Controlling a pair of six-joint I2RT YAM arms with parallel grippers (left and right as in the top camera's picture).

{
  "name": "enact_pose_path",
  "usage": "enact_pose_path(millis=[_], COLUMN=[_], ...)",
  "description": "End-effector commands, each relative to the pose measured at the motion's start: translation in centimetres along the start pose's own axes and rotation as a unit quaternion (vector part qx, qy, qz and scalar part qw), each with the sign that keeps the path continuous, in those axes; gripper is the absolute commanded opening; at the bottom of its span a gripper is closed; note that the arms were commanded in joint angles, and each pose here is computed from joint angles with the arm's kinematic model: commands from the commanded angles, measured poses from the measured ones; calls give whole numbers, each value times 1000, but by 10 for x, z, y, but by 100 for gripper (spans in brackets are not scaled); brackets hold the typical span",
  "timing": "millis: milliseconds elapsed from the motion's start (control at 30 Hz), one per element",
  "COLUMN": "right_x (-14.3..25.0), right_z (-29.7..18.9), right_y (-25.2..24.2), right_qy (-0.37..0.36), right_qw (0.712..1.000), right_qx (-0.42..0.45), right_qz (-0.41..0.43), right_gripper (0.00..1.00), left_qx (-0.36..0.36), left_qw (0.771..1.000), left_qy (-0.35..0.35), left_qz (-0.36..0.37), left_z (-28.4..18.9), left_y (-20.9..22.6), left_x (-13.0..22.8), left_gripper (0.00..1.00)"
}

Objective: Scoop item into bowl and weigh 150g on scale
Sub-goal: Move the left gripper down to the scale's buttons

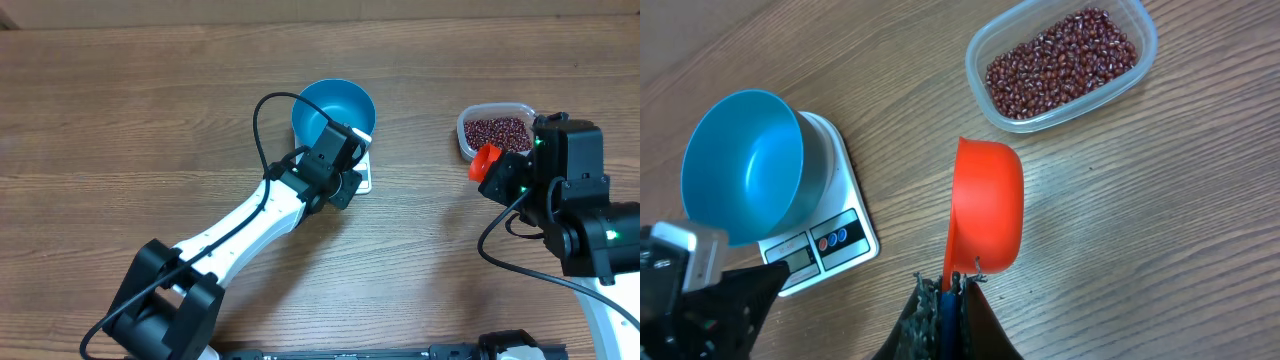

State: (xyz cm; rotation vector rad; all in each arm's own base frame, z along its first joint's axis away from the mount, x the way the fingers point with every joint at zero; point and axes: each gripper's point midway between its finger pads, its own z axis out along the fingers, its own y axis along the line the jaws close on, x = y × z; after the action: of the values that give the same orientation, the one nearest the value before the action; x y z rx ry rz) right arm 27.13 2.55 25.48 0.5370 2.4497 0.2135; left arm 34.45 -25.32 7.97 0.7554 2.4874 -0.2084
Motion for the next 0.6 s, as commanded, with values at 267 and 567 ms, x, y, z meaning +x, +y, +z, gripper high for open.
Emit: enact_pose_path(millis=[267,567], right_x=[-7,-9], right_z=[5,6], right_y=[4,5], right_qy=[1,-1], right_qw=[1000,1000], right_qx=[3,2], right_qz=[-3,-3], right_gripper=[4,3], left_qx=[5,0], left_qw=[1000,999], left_qy=[14,16], left_qz=[24,32], left_z=[16,27], left_y=[-4,-3], left_x=[8,10], left_gripper=[4,4])
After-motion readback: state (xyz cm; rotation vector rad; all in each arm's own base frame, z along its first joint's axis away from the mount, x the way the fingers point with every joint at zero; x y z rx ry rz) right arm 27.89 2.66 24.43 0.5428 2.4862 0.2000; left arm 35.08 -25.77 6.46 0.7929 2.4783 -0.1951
